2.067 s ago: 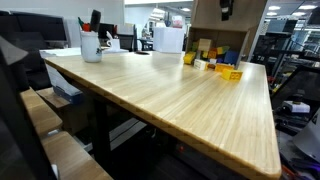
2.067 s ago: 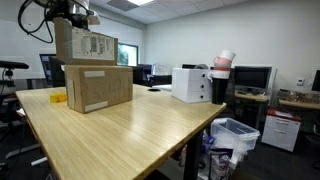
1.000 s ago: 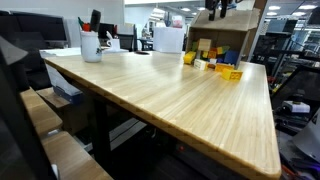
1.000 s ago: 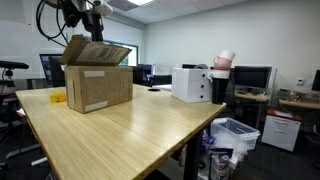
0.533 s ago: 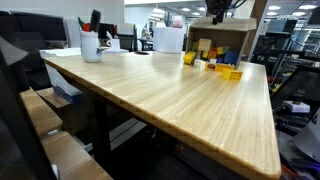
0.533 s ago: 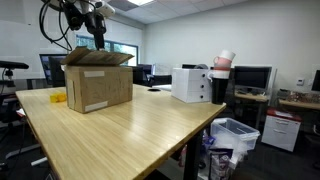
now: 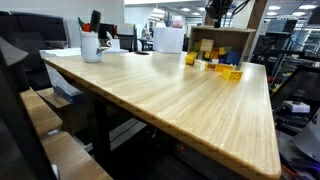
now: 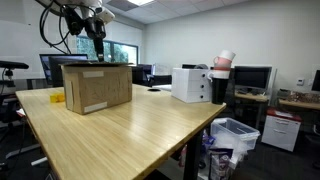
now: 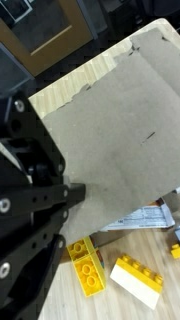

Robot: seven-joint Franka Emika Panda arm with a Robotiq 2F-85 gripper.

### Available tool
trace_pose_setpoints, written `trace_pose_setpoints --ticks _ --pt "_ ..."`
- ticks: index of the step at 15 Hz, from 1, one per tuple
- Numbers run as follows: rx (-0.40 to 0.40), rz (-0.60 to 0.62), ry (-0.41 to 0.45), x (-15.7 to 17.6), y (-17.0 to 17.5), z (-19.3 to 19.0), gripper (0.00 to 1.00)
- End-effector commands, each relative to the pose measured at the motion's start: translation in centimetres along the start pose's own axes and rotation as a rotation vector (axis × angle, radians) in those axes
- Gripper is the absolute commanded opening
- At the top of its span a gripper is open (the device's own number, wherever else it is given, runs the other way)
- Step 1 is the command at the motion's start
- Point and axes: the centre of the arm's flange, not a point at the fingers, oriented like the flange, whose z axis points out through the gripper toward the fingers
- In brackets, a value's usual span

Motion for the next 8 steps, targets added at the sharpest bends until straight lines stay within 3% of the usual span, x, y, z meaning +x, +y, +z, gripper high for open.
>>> trace_pose_setpoints --ticks 1,8 --pt "-0.032 -0.002 -0.026 -0.78 -1.08 1.65 0.00" --pt "-0.025 -0.023 0.003 -0.77 -2.07 1.95 0.00"
